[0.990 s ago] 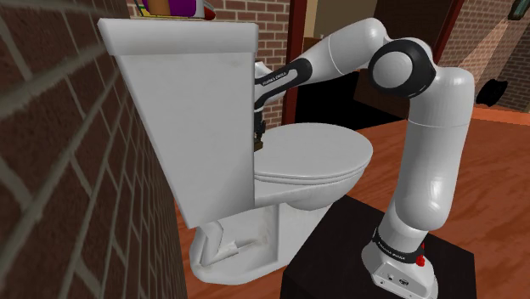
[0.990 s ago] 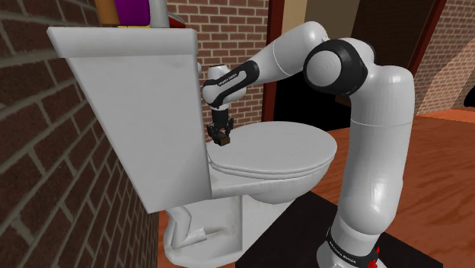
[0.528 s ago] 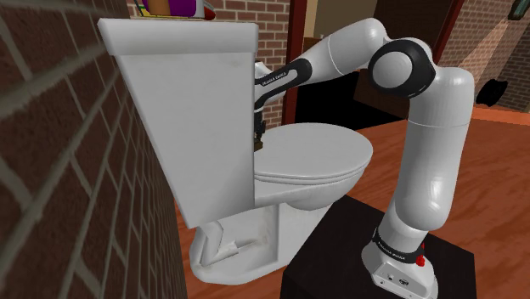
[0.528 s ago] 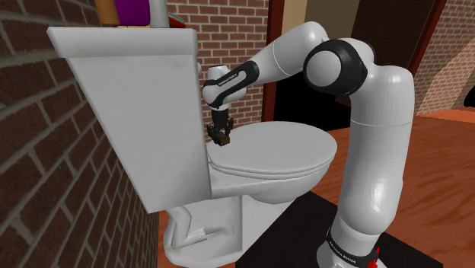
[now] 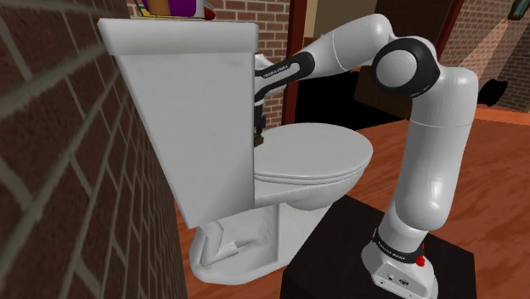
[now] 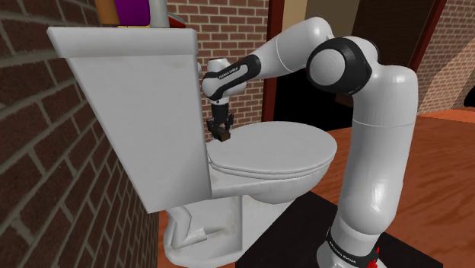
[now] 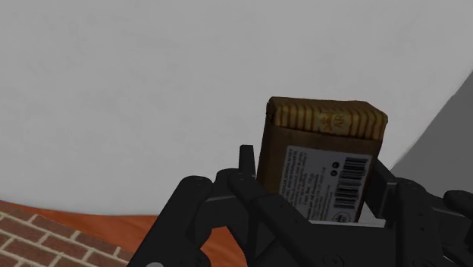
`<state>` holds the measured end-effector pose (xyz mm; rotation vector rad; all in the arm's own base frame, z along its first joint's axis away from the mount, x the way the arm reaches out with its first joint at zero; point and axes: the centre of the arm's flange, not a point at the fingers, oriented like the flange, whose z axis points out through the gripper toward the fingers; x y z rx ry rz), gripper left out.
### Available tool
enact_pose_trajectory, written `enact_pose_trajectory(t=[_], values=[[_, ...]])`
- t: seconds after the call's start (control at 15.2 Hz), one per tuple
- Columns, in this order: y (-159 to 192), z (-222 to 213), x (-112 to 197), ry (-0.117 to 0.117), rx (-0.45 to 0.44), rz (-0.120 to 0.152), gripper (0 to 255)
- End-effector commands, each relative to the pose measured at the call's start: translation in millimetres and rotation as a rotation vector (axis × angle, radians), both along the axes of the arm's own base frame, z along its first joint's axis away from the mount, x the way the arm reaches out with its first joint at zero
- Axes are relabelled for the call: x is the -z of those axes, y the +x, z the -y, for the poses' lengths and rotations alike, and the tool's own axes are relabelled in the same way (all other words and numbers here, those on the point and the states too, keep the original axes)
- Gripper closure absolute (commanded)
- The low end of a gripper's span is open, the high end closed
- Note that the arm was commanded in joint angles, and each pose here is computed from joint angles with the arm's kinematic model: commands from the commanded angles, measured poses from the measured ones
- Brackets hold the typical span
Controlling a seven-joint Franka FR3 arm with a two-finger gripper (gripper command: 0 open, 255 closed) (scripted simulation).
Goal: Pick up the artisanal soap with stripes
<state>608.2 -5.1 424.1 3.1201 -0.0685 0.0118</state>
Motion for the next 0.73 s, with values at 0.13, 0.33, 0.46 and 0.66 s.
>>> enact_pose_trajectory(t=[0.13, 0.33, 0.46, 0.66], values=[[-0.5, -1.0, -21.6, 0.0, 0.0, 0.0, 255], [-0.5, -1.0, -37.5, 0.0, 0.0, 0.0, 255], [-0.5, -1.0, -48.0, 0.0, 0.0, 0.0, 255], [-0.5, -1.0, -54.1, 0.0, 0.0, 0.0, 255]])
